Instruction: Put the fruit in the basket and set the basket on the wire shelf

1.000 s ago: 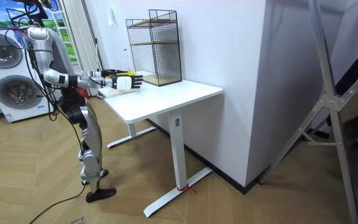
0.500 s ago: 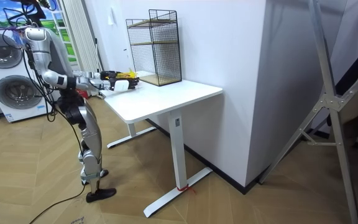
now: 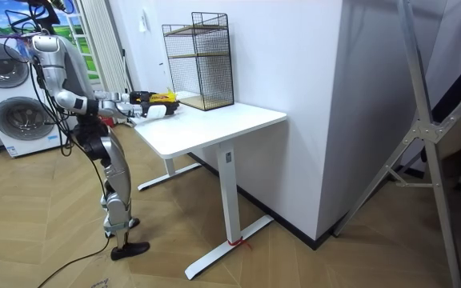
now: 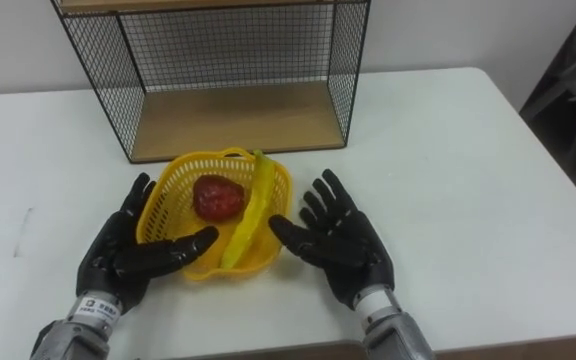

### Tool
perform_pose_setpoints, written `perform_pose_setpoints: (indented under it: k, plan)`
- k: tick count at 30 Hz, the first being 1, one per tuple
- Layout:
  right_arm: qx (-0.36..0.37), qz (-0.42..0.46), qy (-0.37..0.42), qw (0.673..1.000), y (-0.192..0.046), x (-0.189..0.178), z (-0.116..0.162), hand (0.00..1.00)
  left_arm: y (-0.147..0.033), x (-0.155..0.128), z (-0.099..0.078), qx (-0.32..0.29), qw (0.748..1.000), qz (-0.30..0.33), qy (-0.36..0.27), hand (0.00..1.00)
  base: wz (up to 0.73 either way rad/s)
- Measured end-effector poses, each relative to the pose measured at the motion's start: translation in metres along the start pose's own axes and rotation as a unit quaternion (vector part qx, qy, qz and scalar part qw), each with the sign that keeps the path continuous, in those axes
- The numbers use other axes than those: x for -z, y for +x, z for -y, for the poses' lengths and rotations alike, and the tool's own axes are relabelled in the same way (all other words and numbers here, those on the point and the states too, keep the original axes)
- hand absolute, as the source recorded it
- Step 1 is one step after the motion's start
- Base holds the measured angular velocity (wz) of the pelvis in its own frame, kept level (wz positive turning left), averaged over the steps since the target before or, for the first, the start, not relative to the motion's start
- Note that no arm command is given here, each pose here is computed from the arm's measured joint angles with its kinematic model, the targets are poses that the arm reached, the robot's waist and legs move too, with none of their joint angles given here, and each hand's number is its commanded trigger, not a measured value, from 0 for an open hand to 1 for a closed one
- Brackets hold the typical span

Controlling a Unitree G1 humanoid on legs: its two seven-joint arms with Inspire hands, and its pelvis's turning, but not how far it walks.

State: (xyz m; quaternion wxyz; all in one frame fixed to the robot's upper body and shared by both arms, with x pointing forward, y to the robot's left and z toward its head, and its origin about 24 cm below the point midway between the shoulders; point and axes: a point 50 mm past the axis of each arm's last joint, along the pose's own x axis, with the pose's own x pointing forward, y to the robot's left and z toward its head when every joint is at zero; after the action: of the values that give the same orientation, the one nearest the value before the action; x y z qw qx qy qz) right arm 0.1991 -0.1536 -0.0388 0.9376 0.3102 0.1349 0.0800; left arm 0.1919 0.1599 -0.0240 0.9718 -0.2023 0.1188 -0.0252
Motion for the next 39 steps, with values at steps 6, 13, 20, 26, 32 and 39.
perform_pose_setpoints:
  k: [6, 13, 20, 26, 32, 39]
  plan:
    - [-0.013, -0.008, -0.031, 0.999, 0.0, 0.002, -0.004, 0.0, 0.0, 0.001, 0.003, 0.001, 1.0, 0.001, -0.015, 0.0, 0.0]
    - [-0.038, -0.011, -0.131, 0.991, 0.008, -0.004, -0.015, 0.0, 0.002, 0.006, 0.015, 0.021, 1.0, -0.006, -0.021, 0.0, 0.0]
    - [-0.034, -0.011, -0.179, 0.983, 0.011, -0.005, -0.016, 0.0, 0.005, 0.004, 0.019, 0.03, 0.999, -0.003, -0.021, 0.0, 0.0]
    - [-0.036, -0.005, -0.179, 0.983, 0.014, -0.007, -0.02, 0.0, 0.006, 0.005, 0.022, 0.035, 0.999, -0.003, -0.022, 0.0, 0.0]
    - [-0.03, 0.002, -0.188, 0.982, 0.017, -0.008, -0.023, 0.0, 0.007, 0.004, 0.024, 0.038, 0.999, 0.001, -0.023, 0.0, 0.01]
    - [-0.017, 0.011, -0.191, 0.981, 0.021, -0.01, -0.026, 0.0, 0.01, 0.001, 0.03, 0.051, 0.998, 0.007, -0.021, 0.0, 0.0]
